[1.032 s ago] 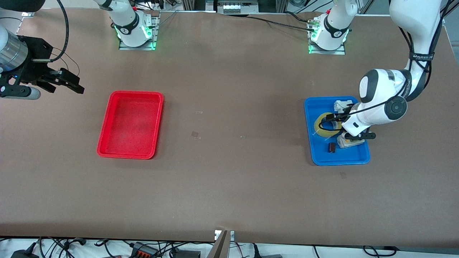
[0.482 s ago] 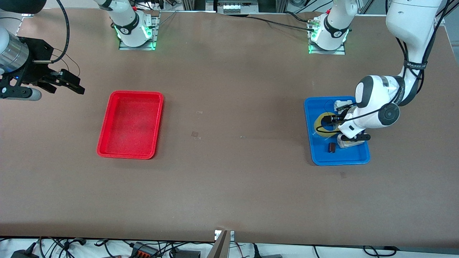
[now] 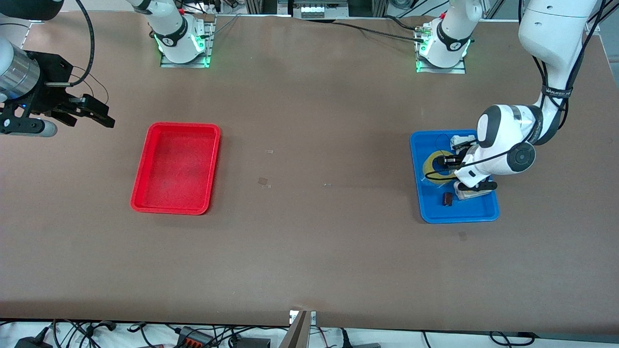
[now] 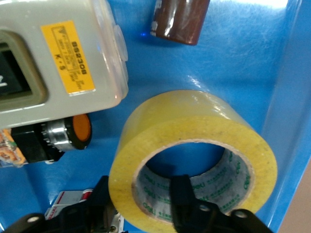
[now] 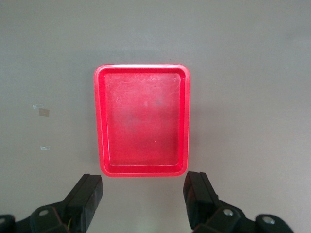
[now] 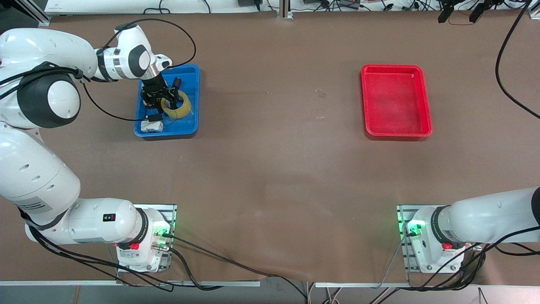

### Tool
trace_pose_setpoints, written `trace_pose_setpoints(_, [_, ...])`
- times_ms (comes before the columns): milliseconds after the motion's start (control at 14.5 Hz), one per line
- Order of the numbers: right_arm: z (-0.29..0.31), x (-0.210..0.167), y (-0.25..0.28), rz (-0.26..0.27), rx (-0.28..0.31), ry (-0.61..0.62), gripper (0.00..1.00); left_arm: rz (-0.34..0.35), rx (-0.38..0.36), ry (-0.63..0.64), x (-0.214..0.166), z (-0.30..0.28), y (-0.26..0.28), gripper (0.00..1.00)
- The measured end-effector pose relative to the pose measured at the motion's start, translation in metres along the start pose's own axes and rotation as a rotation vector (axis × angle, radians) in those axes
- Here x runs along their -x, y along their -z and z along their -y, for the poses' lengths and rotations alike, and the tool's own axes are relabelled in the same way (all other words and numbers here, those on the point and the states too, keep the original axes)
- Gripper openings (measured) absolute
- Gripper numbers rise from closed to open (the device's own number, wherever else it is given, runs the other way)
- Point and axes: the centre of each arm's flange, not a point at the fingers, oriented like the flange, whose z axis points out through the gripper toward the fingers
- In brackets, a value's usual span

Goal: Place and move tape with both arms
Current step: 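Lower the left gripper and grasp the tape roll's rim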

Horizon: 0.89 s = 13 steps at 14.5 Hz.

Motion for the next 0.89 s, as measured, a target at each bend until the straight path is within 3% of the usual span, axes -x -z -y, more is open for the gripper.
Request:
trace_pose_setpoints(69, [0.0, 0.0, 0.0, 0.0, 0.0, 0.0, 0.99, -0.004, 0.0, 0.001, -0.001, 0.0, 0.002, 0.38])
trace_pose_setpoints(138, [0.0, 0.0, 0.0, 0.0, 0.0, 0.0, 0.99, -0.006, 0.001, 0.0, -0.002, 0.0, 0.003, 0.3])
trace_pose_setpoints(275, [0.0, 0.0, 0.0, 0.0, 0.0, 0.0, 0.99, -0.006, 0.001, 0.0, -0.002, 0.0, 0.003, 0.24])
trace_pose_setpoints(551, [0.0, 0.0, 0.0, 0.0, 0.0, 0.0, 0.99, -0.025, 0.001, -0.001, -0.003, -0.001, 0.014, 0.23])
trace_pose_setpoints(895, [0.0, 0.0, 0.0, -0.001, 0.0, 0.0, 0.99, -0.118, -0.001, -0.031, 0.01, -0.017, 0.096, 0.23])
